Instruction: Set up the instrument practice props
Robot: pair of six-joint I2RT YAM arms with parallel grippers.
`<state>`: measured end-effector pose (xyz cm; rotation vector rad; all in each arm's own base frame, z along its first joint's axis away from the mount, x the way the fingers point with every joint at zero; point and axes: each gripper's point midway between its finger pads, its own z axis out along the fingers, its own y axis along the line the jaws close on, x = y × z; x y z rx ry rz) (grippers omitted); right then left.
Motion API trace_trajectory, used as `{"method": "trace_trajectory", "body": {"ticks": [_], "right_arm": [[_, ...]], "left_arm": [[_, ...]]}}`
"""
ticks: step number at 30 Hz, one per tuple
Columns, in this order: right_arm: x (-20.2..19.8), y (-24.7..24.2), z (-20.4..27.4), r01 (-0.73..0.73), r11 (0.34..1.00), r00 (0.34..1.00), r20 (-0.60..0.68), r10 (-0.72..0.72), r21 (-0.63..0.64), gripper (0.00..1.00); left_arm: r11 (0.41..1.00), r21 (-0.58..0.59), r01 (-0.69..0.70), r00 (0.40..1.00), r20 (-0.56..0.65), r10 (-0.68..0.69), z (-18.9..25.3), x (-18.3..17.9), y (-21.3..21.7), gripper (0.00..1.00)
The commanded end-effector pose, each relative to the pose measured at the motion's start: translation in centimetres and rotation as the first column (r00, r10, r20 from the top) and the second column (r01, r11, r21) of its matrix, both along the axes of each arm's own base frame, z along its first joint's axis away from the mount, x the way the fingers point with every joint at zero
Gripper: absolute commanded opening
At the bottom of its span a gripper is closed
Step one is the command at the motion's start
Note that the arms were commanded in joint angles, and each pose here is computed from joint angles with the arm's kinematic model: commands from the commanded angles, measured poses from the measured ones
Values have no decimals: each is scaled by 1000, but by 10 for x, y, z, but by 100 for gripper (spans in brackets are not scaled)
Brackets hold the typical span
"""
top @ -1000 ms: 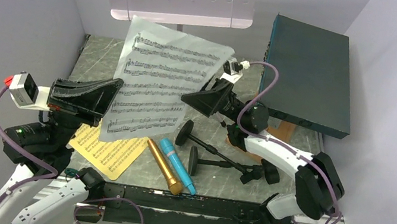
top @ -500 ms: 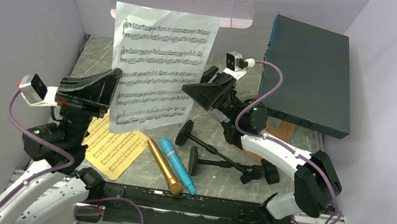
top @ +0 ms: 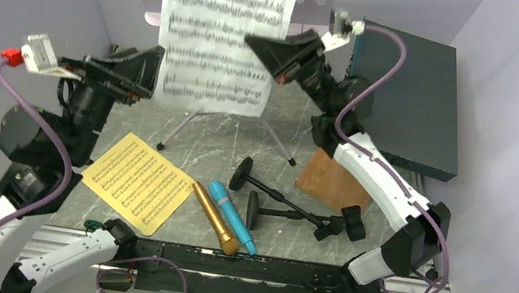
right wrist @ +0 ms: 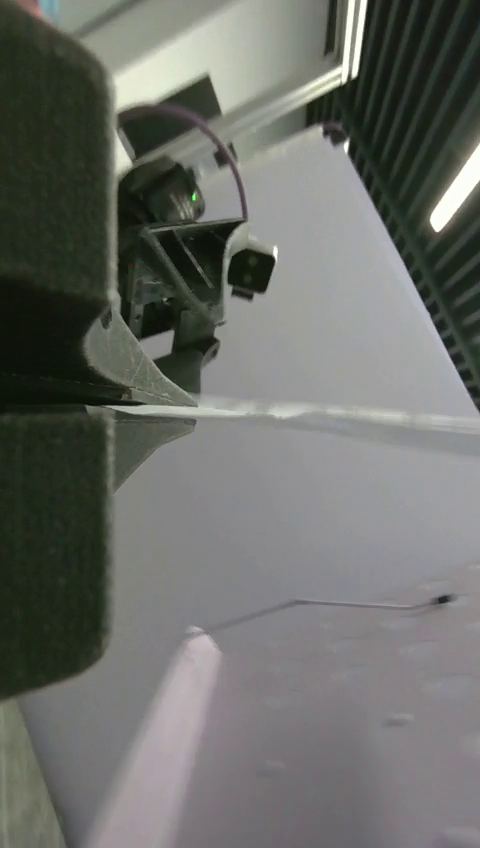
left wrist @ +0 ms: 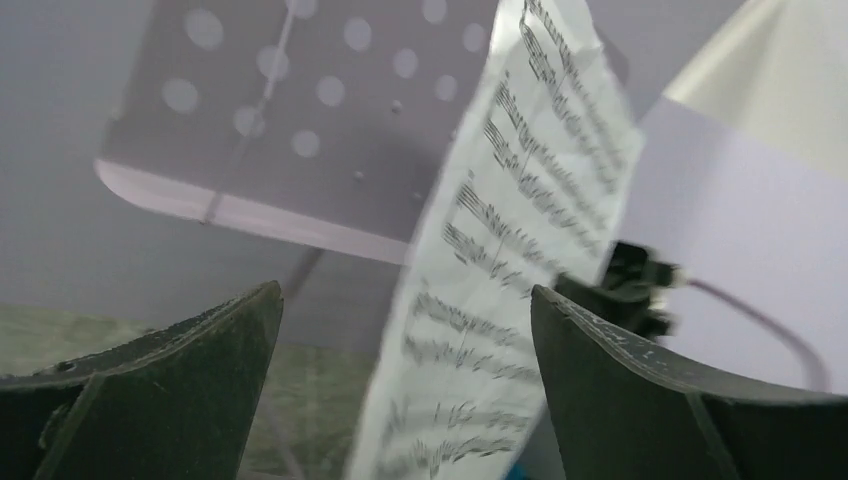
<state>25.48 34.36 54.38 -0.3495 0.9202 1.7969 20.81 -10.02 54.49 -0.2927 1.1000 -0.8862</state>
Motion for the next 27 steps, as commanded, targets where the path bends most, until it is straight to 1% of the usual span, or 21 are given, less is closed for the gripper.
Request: {"method": "trace_trajectory", "body": {"ticks": [1, 3, 5, 8, 9, 11, 15, 18, 20, 22, 24, 27], "right_arm": [[11, 8, 35, 228, 945, 959, 221, -176, -234, 0], [15, 9, 51, 282, 923, 934, 295, -202, -260, 0], [22, 9, 64, 344, 902, 903, 354, -242, -260, 0], [42, 15, 78, 412, 867, 873, 395, -286, -282, 0], [47, 17, 83, 433, 857, 860, 413, -299, -279, 0], [60, 21, 84, 465, 835, 848, 421, -323, -296, 0], [76, 17, 94, 543, 802, 798, 451, -400, -249, 0], [88, 13, 95, 598, 766, 764, 454, -458, -234, 0], [93, 10, 95, 625, 744, 747, 455, -484, -234, 0], [94, 6, 95, 640, 732, 737, 458, -497, -234, 0], [94, 3, 95, 652, 721, 726, 466, -505, -234, 0], [95, 1, 98, 665, 712, 714, 470, -519, -224, 0]], "left_arm": [[896, 411, -170, 938, -212, 275, -31, 30, 23, 100], [856, 485, -177, 933, -195, 303, -8, 32, 26, 100], [836, 511, -200, 931, -166, 324, 10, 34, 29, 100], [804, 551, -225, 924, -141, 356, 28, 42, 29, 99], [794, 562, -231, 917, -147, 372, 30, 48, 28, 99], [770, 601, -214, 921, -138, 364, 32, 63, 16, 99], [732, 640, -232, 909, -126, 398, 37, 91, 6, 100], [752, 621, -219, 913, -142, 383, 37, 114, 10, 99], [794, 585, -163, 911, -220, 349, 24, 135, 23, 99], [836, 539, -104, 905, -297, 304, 10, 147, 29, 100], [843, 525, -112, 910, -287, 299, 9, 144, 31, 99], [848, 496, -187, 924, -203, 323, 20, 133, 42, 99]]}}
